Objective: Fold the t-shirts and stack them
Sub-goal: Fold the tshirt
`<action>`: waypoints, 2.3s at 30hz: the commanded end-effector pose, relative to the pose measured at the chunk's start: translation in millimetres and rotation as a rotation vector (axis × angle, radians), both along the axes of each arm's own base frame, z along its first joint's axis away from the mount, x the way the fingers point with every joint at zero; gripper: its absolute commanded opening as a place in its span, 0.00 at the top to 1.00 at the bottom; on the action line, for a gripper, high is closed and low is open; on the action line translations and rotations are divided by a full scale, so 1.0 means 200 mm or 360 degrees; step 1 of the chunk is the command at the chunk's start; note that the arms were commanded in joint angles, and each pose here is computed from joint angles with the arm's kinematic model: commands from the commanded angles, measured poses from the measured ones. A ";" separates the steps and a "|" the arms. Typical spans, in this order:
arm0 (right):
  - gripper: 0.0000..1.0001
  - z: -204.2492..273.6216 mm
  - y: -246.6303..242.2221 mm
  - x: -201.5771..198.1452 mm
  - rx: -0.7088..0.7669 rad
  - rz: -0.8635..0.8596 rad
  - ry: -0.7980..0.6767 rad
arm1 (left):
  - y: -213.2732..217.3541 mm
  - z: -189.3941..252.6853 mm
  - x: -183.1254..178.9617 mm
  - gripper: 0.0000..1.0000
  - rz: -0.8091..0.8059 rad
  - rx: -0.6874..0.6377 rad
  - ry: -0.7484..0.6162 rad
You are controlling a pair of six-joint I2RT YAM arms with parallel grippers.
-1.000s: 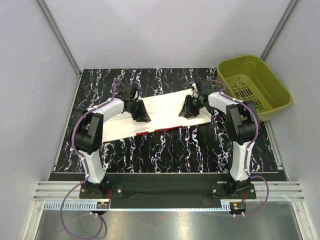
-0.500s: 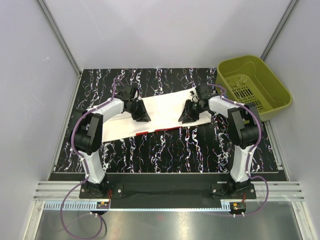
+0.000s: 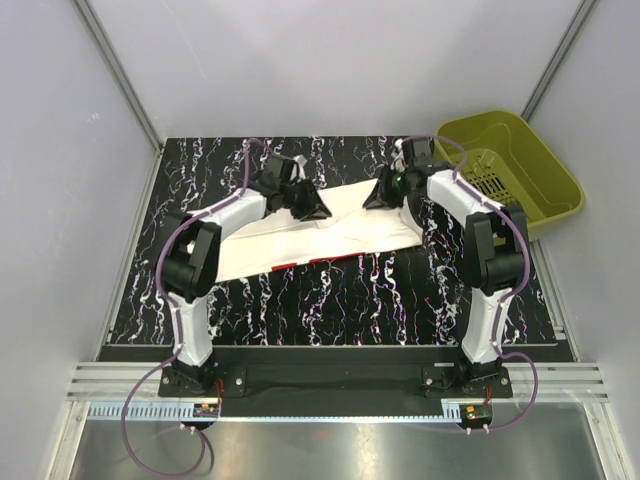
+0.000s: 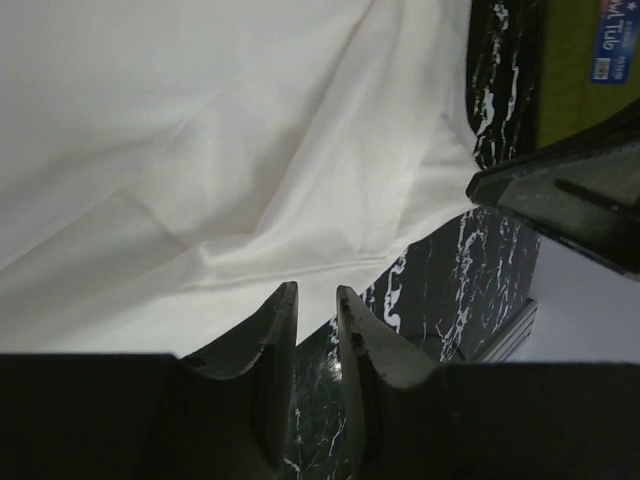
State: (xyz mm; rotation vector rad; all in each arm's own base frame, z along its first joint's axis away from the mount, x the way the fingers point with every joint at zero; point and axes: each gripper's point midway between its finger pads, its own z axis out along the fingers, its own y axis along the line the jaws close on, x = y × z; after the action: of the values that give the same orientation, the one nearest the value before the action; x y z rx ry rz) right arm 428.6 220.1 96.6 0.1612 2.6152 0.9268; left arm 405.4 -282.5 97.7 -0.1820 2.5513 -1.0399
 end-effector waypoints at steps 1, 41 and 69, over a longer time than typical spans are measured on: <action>0.81 0.09 -0.07 0.20 0.0000 -0.0175 -0.0099 | -0.19 0.08 0.09 0.73 -0.0051 -0.0145 -0.0114; 0.86 -0.33 -0.27 0.67 0.0040 -0.0437 0.0017 | 0.17 -0.31 -0.04 0.80 -0.0178 0.0151 0.0042; 0.58 0.05 -0.31 0.11 -0.0195 -0.0265 0.0031 | 0.04 -0.17 0.02 0.69 0.0009 -0.0079 0.0005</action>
State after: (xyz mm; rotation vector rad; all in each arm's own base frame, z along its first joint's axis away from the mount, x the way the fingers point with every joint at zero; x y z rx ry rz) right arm 453.3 155.5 82.6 0.4017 2.6815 0.6769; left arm 399.9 -264.8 59.3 -0.1927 2.5930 -1.0516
